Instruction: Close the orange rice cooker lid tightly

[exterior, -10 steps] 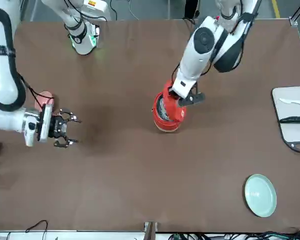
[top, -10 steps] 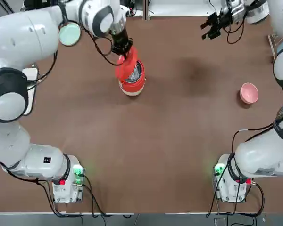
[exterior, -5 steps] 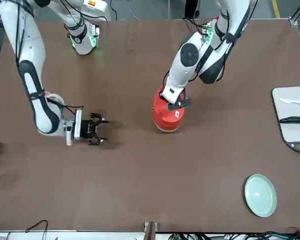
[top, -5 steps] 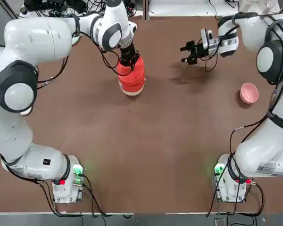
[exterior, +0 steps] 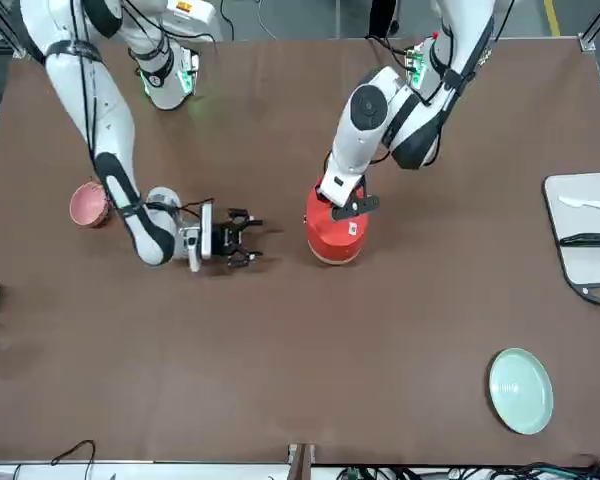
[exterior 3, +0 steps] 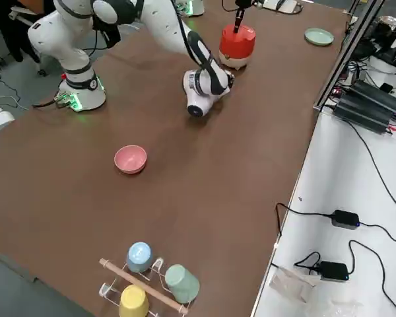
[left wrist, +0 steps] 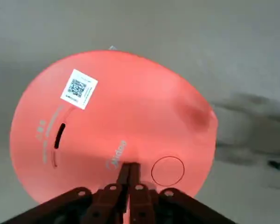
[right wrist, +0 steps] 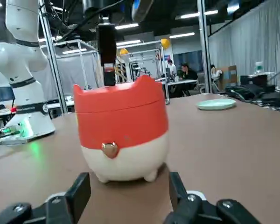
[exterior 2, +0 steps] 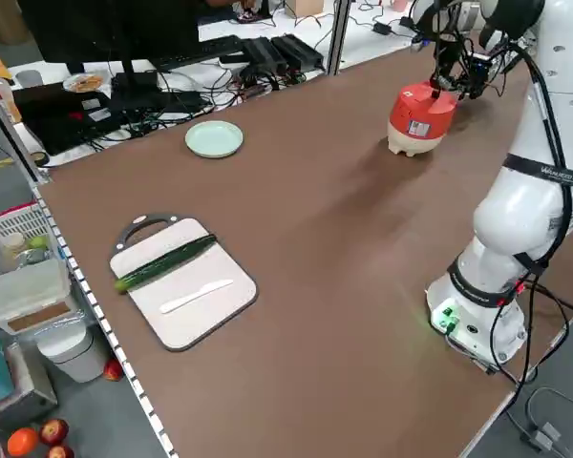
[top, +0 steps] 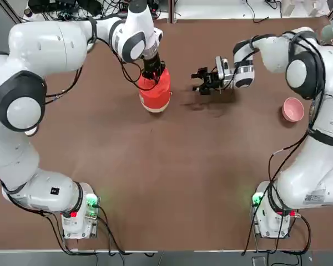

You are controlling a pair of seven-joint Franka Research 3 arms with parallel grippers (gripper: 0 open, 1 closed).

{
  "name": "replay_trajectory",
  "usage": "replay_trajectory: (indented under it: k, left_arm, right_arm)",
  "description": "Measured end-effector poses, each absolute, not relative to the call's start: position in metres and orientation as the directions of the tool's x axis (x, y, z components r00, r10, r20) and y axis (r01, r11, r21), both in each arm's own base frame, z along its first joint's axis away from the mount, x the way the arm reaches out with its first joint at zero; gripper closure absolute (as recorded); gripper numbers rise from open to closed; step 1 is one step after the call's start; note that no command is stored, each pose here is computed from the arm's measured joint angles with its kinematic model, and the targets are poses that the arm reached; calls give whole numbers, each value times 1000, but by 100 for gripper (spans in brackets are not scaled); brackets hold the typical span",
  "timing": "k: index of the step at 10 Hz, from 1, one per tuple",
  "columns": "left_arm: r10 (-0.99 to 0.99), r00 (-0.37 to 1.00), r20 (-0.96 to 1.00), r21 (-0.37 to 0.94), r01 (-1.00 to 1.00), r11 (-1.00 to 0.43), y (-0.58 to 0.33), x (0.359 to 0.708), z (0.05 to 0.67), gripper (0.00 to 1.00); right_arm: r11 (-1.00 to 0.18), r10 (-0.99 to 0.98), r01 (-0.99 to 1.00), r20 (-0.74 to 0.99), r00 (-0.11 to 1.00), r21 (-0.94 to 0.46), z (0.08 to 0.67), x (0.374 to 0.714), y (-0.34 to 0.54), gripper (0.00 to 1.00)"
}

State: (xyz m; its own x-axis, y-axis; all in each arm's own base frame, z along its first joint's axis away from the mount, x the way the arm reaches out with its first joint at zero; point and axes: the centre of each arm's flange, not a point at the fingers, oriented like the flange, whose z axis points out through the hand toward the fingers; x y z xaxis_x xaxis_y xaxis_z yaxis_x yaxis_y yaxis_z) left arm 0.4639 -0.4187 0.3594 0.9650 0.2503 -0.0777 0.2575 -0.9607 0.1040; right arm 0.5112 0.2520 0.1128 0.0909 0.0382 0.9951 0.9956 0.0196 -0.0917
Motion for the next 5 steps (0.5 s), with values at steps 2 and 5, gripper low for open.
replay_trajectory:
  k: [2, 5]
  left_arm:
    - [259, 962, -82, 58, 264, -963, -412, 476, 381, 73]
    - [323, 945, -50, 26, 325, -945, -371, 517, 470, 28]
  right_arm:
    - [-9, 6, 997, 997, 73, -73, 111, 499, 275, 23]
    - [-41, 8, 997, 998, 68, -68, 108, 493, 289, 23]
